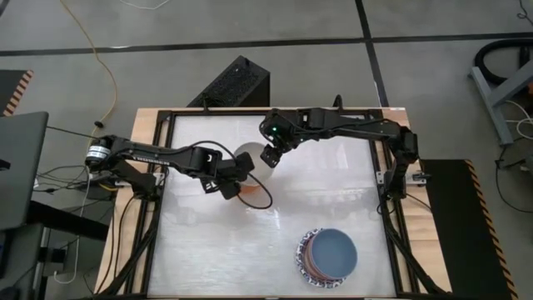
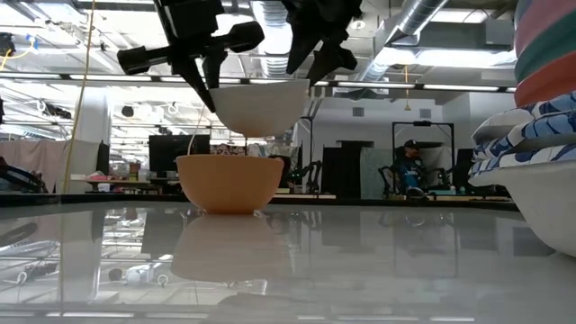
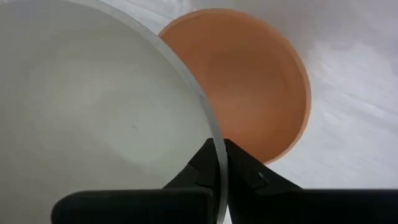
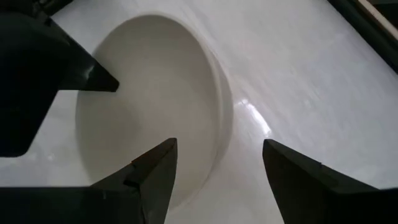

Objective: Nest bowls inside each other
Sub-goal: Stack the white bowl on top of the other blue bowl

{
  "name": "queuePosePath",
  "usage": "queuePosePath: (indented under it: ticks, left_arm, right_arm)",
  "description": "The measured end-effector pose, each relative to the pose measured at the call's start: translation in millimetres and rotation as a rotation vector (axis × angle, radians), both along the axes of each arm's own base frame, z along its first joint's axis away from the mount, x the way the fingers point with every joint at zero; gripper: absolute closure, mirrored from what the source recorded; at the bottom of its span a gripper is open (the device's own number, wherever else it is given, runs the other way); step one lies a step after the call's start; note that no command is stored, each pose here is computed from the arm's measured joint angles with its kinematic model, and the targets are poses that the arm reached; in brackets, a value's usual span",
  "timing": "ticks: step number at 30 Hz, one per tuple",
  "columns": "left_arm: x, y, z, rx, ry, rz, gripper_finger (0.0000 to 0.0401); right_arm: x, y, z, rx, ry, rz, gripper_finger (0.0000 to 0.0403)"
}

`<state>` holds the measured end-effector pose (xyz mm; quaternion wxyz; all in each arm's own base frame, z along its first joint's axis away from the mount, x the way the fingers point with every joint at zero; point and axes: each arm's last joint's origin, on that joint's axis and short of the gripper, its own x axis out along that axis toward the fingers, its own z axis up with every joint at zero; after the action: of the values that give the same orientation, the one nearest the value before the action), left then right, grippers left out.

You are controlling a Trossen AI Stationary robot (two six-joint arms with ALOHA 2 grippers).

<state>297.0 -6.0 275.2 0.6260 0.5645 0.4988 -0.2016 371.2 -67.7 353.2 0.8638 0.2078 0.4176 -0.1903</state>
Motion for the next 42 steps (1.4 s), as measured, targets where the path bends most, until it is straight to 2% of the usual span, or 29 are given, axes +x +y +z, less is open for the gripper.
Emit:
queuePosePath:
  ticks: [8,18,31,35,42]
  left_arm:
    - [2.6,0.7,1.6,0.055,-0.012,-0.040,0.0401]
    - [6.3,-3.6,3.8,0.069,-0.046,-0.087,0.0401]
    - [11.1,-4.3,6.9,0.097,-0.095,-0.109,0.0401]
    - [11.6,-4.2,7.4,0.105,-0.102,-0.106,0.0401]
    - [13.2,-4.3,8.5,0.111,-0.117,-0.120,0.0401]
  right_arm:
    - [-2.9,-3.5,-1.6,-0.014,0.033,0.018,0.0143]
    - [-5.4,-2.9,-3.4,-0.055,0.078,0.087,0.0143]
    - [-6.0,0.8,-4.1,-0.054,0.093,0.100,0.0143]
    - [-7.6,1.0,-5.0,-0.054,0.112,0.105,0.0161]
    - [-8.3,0.4,-5.3,-0.055,0.119,0.103,0.0225]
